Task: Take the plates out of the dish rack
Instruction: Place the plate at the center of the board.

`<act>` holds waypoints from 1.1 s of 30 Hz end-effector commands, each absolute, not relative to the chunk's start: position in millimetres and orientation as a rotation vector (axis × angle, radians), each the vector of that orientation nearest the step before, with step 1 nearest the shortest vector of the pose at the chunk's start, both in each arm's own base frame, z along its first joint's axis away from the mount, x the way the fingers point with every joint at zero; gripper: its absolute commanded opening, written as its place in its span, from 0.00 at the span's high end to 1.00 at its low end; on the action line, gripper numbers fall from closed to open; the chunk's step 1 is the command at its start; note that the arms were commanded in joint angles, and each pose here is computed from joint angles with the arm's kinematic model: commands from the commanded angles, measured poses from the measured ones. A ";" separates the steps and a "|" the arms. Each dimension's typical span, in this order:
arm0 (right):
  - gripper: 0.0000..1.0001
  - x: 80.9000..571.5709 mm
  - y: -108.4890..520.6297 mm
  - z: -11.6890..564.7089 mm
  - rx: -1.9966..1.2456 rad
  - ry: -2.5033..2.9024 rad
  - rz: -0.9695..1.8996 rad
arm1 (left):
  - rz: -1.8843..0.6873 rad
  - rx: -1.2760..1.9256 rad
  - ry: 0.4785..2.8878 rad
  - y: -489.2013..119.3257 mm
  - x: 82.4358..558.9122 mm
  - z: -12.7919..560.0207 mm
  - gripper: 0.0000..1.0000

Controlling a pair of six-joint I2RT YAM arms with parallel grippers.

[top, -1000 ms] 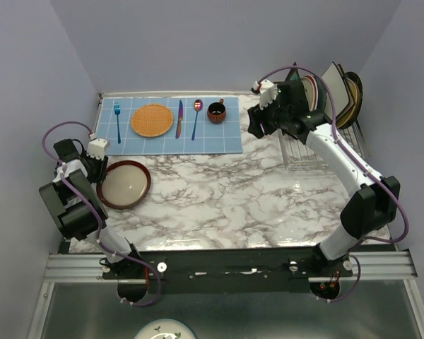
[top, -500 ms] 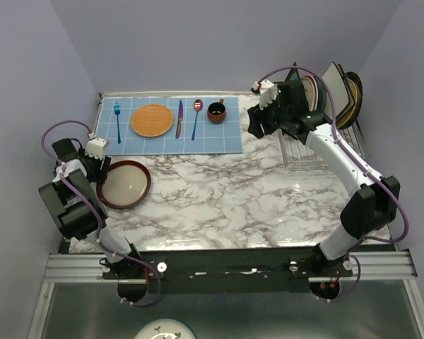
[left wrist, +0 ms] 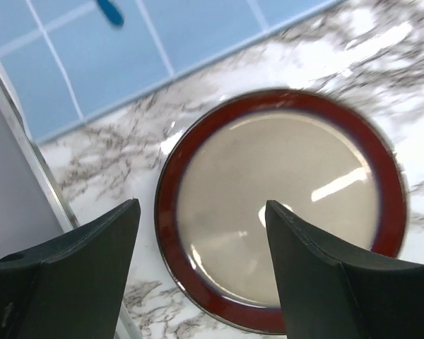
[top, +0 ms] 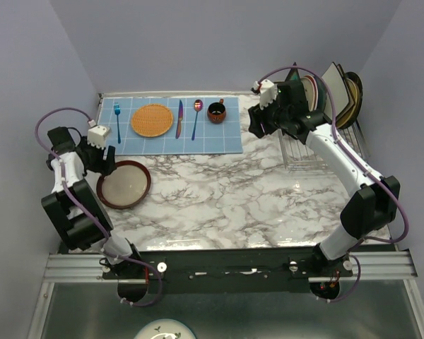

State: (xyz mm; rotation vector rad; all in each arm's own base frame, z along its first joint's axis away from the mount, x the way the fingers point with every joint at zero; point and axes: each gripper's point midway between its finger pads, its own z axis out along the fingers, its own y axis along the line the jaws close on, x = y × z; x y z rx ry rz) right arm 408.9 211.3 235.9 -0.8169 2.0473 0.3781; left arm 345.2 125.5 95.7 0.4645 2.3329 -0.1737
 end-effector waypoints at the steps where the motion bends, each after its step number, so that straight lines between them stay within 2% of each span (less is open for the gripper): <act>1: 0.40 424.4 194.8 236.0 -0.718 2.059 0.239 | -0.336 0.595 2.182 62.6 348.1 152.5 0.20; 6: 0.38 453.7 158.4 247.8 -0.548 2.054 -0.030 | -0.428 0.637 2.131 4.9 356.0 173.4 0.18; 7: 0.33 462.0 145.2 245.0 -0.505 2.067 -0.117 | -0.456 0.634 2.119 -5.4 357.9 177.0 0.16; 9: 0.34 468.4 137.4 248.3 -0.487 2.064 -0.178 | -0.474 0.655 2.070 -26.0 366.9 186.6 0.11; 12: 0.36 481.4 124.1 259.7 -0.459 2.038 -0.255 | -0.485 0.630 2.025 -44.1 377.5 199.3 0.12; 24: 0.39 524.9 51.9 321.4 -0.299 1.964 -0.523 | -0.497 0.537 1.995 -59.6 399.3 211.8 0.07; 33: 0.44 557.5 28.1 290.9 -0.343 2.049 -0.624 | -0.477 0.557 1.994 -58.4 406.2 203.4 0.06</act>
